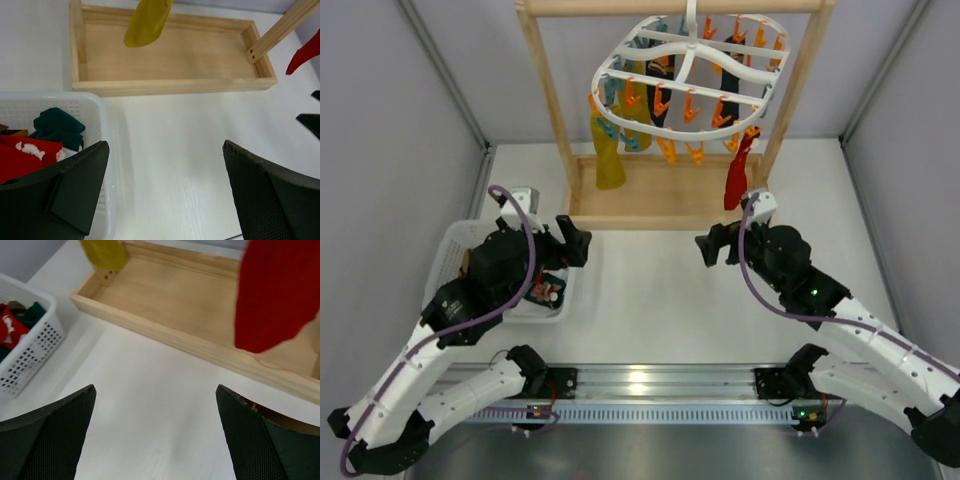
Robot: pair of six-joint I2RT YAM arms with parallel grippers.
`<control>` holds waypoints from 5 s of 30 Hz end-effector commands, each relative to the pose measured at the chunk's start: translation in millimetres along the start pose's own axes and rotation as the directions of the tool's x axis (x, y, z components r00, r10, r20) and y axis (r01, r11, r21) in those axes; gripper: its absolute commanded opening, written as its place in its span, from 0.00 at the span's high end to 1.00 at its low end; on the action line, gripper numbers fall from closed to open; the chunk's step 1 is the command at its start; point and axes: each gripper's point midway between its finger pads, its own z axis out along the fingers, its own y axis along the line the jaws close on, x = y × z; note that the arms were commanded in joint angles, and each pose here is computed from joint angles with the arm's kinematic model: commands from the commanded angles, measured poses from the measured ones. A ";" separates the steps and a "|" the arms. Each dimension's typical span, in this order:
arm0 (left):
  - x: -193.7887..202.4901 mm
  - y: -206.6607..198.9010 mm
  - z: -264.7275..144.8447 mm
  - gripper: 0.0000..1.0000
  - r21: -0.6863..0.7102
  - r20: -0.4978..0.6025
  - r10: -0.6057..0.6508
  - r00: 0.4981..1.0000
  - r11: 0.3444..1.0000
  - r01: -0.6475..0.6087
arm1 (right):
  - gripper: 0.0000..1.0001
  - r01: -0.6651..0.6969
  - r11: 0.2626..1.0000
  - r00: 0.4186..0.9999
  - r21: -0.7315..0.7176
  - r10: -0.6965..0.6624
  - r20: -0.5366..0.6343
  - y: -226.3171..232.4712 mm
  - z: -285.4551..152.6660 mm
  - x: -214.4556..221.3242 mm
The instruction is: Remove the socks clipped to the hanger
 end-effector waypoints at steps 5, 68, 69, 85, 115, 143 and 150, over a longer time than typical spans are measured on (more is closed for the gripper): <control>35.1 -11.1 31.0 0.01 0.012 -0.107 0.025 0.994 1.000 -0.024 | 0.00 0.001 0.995 0.998 0.102 0.006 -0.066 -68.3 1.3 12.0; 32.6 -131.2 62.8 0.01 0.530 -0.050 -0.063 0.997 0.844 0.081 | 1.00 0.209 0.957 0.919 -0.201 -0.122 0.374 -89.7 65.3 -63.5; 22.0 -148.0 54.8 0.01 0.547 -0.027 -0.043 0.999 0.836 0.050 | 1.00 0.206 0.959 0.916 -0.195 -0.119 0.383 -88.6 63.4 -64.6; -95.2 -308.7 32.8 0.01 0.396 0.264 0.121 0.957 0.891 -0.222 | 1.00 0.048 0.999 0.874 0.010 -0.047 0.484 -63.3 23.3 -65.0; -91.9 -338.8 154.0 0.05 0.548 0.136 0.097 0.986 0.821 -0.157 | 1.00 0.074 0.995 0.913 -0.068 -0.040 0.405 -44.5 7.7 -68.0; -90.2 -329.2 134.2 0.02 0.382 0.191 0.126 0.973 0.904 -0.192 | 1.00 0.057 0.943 0.953 -0.328 0.046 0.300 5.5 -32.4 -79.9; -83.6 -303.6 144.4 0.02 0.336 0.160 0.126 0.979 0.926 -0.174 | 1.00 0.063 0.935 0.960 -0.349 0.038 0.277 8.4 -34.6 -65.7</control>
